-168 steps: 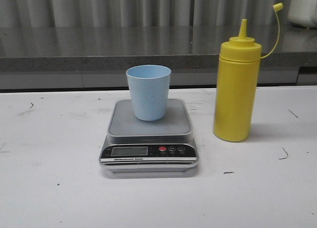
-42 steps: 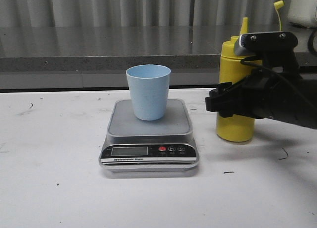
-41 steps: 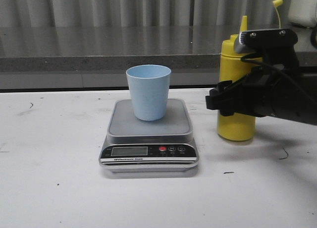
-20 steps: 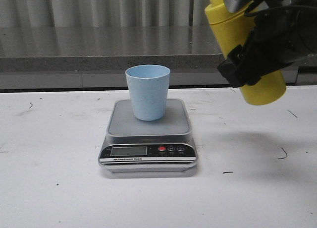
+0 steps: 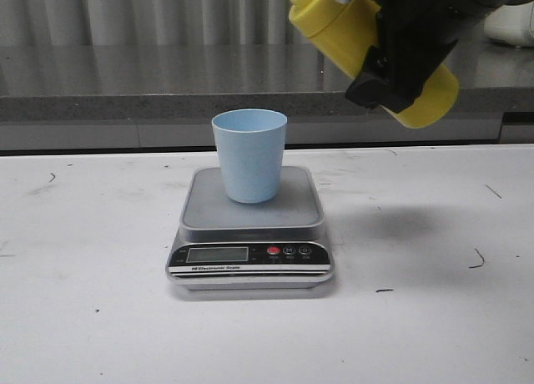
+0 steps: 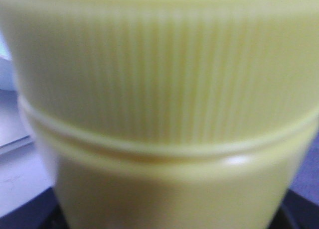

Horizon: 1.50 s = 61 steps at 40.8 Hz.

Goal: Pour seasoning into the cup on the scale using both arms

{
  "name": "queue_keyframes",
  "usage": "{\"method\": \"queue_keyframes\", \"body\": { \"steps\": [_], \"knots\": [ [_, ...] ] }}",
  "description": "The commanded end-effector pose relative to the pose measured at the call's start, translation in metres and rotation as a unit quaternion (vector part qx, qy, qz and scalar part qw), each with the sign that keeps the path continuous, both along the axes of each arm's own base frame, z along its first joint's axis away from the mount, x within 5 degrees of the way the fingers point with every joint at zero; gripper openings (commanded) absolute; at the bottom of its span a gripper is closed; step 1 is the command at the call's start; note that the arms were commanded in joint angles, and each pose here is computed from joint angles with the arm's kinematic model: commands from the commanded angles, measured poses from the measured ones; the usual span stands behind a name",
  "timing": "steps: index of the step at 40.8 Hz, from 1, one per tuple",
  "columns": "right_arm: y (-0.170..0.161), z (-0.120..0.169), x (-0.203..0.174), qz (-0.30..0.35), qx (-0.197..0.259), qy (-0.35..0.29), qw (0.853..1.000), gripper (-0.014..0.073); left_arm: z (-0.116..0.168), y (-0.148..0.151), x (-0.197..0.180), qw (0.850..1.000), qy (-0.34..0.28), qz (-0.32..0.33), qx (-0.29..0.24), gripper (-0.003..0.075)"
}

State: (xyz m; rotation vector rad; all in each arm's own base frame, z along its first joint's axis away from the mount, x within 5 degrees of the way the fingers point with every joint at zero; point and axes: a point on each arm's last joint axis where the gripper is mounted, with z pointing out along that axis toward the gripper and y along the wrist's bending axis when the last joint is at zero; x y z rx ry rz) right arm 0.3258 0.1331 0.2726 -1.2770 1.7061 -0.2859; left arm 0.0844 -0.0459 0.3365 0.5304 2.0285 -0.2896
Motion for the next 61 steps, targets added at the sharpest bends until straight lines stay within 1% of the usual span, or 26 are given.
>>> {"method": "queue_keyframes", "body": {
  "steps": [1,8,14,20,25,29,33,35,36,38,40,42,47,52,55,61],
  "knots": [
    [0.006,0.036,0.005,0.021,-0.006,-0.086,0.996,0.0363,0.014,-0.002,0.003,0.999,-0.042,-0.001,-0.024,0.0419],
    [0.016,0.035,0.015,0.053,-0.064,-0.083,0.993,0.0363,0.014,-0.002,0.003,0.999,-0.042,-0.001,-0.024,0.0419],
    [0.019,0.035,0.024,0.06,-0.091,-0.068,0.992,0.0363,0.014,-0.002,0.003,0.999,-0.042,-0.001,-0.024,0.0419],
    [0.021,0.036,0.034,0.068,-0.122,-0.068,0.988,0.0363,0.014,-0.002,0.003,0.999,-0.042,-0.001,-0.024,0.0419],
    [0.02,0.038,0.04,0.064,-0.151,-0.059,0.985,0.0363,0.014,-0.002,0.003,0.999,-0.042,-0.001,-0.024,0.0419],
    [0.017,0.041,0.046,0.048,-0.187,-0.053,0.98,0.0363,0.014,-0.002,0.003,0.999,-0.042,-0.001,-0.024,0.0419],
    [0.017,0.04,0.052,0.021,-0.249,-0.047,0.967,0.0363,0.014,-0.002,0.003,0.999,-0.042,-0.001,-0.024,0.0419],
    [0.017,0.042,0.054,0.014,-0.287,-0.062,0.956,0.0363,0.014,-0.002,0.003,0.999,-0.042,-0.001,-0.024,0.0419],
    [0.019,0.042,0.054,0.01,-0.299,-0.068,0.952,0.0363,0.014,-0.002,0.003,0.999,-0.042,-0.001,-0.024,0.0419],
    [0.021,0.043,0.055,0.009,-0.332,-0.089,0.939,0.0363,0.014,-0.002,0.003,0.999,-0.042,-0.001,-0.024,0.0419],
    [0.024,0.045,0.055,0.005,-0.348,-0.108,0.931,0.0363,0.014,-0.002,0.003,0.999,-0.042,-0.001,-0.024,0.0419],
    [0.028,0.048,0.055,0.003,-0.355,-0.126,0.926,0.0363,0.014,-0.002,0.003,0.999,-0.042,-0.001,-0.024,0.0419],
    [0.033,0.054,0.055,0.017,-0.387,-0.164,0.907,0.0363,0.014,-0.002,0.003,0.999,-0.042,-0.001,-0.024,0.0419],
    [0.035,0.056,0.055,0.027,-0.408,-0.182,0.894,0.0363,0.014,-0.002,0.003,0.999,-0.042,-0.001,-0.024,0.0419],
    [0.036,0.057,0.055,0.031,-0.412,-0.188,0.891,0.0363,0.014,-0.002,0.003,0.999,-0.042,-0.001,-0.024,0.0419],
    [0.037,0.057,0.055,0.035,-0.41,-0.191,0.891,0.0363,0.014,-0.002,0.003,0.999,-0.042,-0.001,-0.024,0.0419]
  ]
}}
